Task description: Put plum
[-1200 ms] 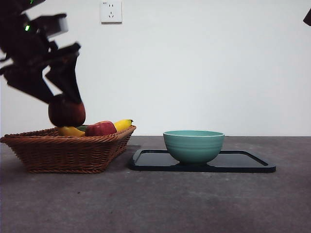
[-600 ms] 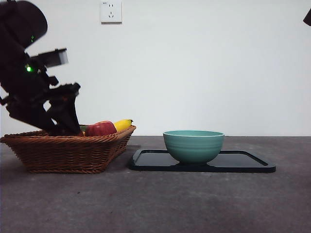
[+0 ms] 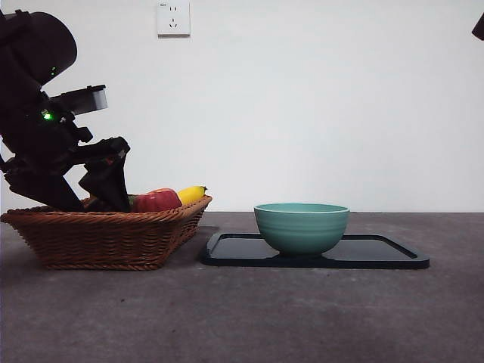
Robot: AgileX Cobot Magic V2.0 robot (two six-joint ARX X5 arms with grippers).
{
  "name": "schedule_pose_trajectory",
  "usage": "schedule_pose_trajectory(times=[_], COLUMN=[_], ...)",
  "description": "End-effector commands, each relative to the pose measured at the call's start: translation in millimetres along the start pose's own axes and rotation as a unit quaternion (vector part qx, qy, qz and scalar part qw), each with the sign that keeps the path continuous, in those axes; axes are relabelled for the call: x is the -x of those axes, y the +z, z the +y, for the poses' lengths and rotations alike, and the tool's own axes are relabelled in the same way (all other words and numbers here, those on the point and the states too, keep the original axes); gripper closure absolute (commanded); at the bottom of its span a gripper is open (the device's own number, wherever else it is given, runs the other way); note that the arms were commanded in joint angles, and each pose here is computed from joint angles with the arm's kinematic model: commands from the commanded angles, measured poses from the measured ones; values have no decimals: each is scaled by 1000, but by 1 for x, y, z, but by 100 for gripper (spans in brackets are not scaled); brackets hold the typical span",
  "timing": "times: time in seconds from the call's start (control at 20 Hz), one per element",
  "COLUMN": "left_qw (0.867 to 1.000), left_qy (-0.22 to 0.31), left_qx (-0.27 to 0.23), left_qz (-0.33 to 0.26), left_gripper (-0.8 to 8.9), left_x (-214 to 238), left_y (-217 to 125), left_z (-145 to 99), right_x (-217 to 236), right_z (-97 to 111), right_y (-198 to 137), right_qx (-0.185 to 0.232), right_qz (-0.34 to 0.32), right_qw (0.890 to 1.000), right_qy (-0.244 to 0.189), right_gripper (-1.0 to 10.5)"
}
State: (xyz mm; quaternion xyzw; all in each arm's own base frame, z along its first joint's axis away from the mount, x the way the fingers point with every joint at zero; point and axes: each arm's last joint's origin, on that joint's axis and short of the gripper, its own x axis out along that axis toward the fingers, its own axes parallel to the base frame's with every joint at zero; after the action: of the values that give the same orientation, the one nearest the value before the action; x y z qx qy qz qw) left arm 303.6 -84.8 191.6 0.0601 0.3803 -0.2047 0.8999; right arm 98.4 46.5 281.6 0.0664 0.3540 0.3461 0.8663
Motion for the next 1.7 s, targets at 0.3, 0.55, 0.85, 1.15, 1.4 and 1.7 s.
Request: schedule_pose_trajectory(times=[0.3, 0.55, 0.85, 1.15, 1.4, 1.7], left_qw=[998, 992, 980, 977, 972, 972], left_qy=[0, -73, -173, -205, -228, -229], left_qx=[-1, -8, -17, -14, -17, -17], left_qz=[-69, -99, -96, -57, -49, -48], left_gripper=[401, 409, 409, 412, 413, 412], left_x=[47, 107, 177, 214, 218, 218], left_y=[21, 21, -4, -35, -41, -41], left_z=[-10, -30, -48, -55, -57, -57], right_x=[1, 1, 1, 1, 1, 1], right_z=[1, 1, 1, 1, 1, 1], right_y=[3, 4, 4, 4, 4, 3], right_qx=[1, 3, 3, 2, 2, -7], right_qz=[-7, -10, -10, -10, -10, -9], right_qw=[1000, 1000, 1000, 1000, 1000, 1000], right_qy=[2, 3, 3, 3, 3, 3], right_gripper=[738, 738, 738, 738, 738, 738])
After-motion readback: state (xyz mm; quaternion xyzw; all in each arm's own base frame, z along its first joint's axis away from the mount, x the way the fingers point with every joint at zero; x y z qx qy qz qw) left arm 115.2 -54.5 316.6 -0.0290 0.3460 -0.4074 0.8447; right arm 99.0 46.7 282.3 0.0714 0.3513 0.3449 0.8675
